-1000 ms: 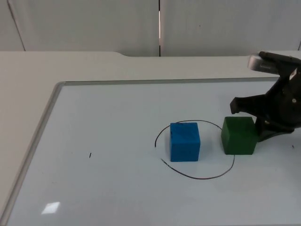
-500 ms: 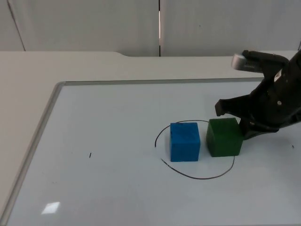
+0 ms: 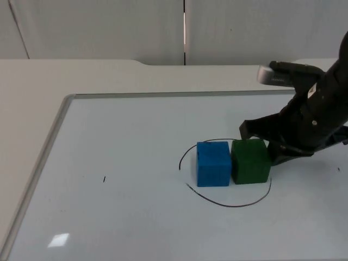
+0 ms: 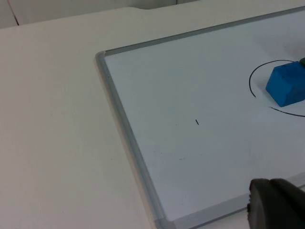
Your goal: Push the two cubes into the marked area.
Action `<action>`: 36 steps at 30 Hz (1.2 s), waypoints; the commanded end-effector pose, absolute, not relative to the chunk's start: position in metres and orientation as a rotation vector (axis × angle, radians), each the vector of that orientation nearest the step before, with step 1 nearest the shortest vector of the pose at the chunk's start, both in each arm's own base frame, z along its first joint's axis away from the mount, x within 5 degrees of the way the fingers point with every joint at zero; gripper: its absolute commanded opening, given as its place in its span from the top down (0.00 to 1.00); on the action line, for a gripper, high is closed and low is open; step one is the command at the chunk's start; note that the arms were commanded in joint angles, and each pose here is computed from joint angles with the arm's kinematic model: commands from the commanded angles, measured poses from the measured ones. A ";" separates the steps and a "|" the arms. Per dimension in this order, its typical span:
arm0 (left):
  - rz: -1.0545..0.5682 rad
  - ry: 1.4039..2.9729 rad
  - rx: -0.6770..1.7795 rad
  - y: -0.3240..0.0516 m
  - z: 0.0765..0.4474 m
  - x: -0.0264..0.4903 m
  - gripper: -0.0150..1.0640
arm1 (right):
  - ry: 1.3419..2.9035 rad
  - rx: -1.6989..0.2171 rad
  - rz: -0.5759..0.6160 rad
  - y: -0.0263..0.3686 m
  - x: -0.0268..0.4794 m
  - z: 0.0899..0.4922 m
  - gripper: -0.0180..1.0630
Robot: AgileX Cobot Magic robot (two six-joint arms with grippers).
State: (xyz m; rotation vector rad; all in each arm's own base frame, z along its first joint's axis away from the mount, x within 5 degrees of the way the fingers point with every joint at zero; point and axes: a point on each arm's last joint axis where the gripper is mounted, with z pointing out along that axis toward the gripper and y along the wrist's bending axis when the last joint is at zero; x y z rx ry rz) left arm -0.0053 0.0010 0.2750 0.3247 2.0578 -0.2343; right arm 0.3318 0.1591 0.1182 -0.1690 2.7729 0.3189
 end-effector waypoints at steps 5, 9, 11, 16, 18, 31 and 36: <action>-0.234 2.048 0.313 0.001 0.275 -0.005 0.99 | 2.760 -0.212 0.311 0.163 0.331 0.120 0.98; -0.234 2.048 0.313 0.001 0.275 -0.005 0.99 | 2.762 -0.291 0.262 0.161 0.330 0.121 0.98; -0.234 2.048 0.313 0.001 0.275 -0.005 0.99 | 2.772 -0.341 0.233 0.159 0.327 0.127 0.98; -0.234 2.048 0.313 0.001 0.275 -0.005 0.99 | 2.721 -0.455 0.163 0.151 0.320 0.162 0.98; -0.234 2.048 0.313 0.001 0.275 -0.005 0.99 | 2.697 -0.473 0.151 0.149 0.318 0.174 0.98; -0.234 2.048 0.313 0.001 0.275 -0.005 0.99 | 2.226 -0.452 0.236 0.114 0.246 0.342 0.98; -0.234 2.048 0.313 0.001 0.275 -0.005 0.99 | 2.093 -0.467 0.239 0.099 0.214 0.377 0.98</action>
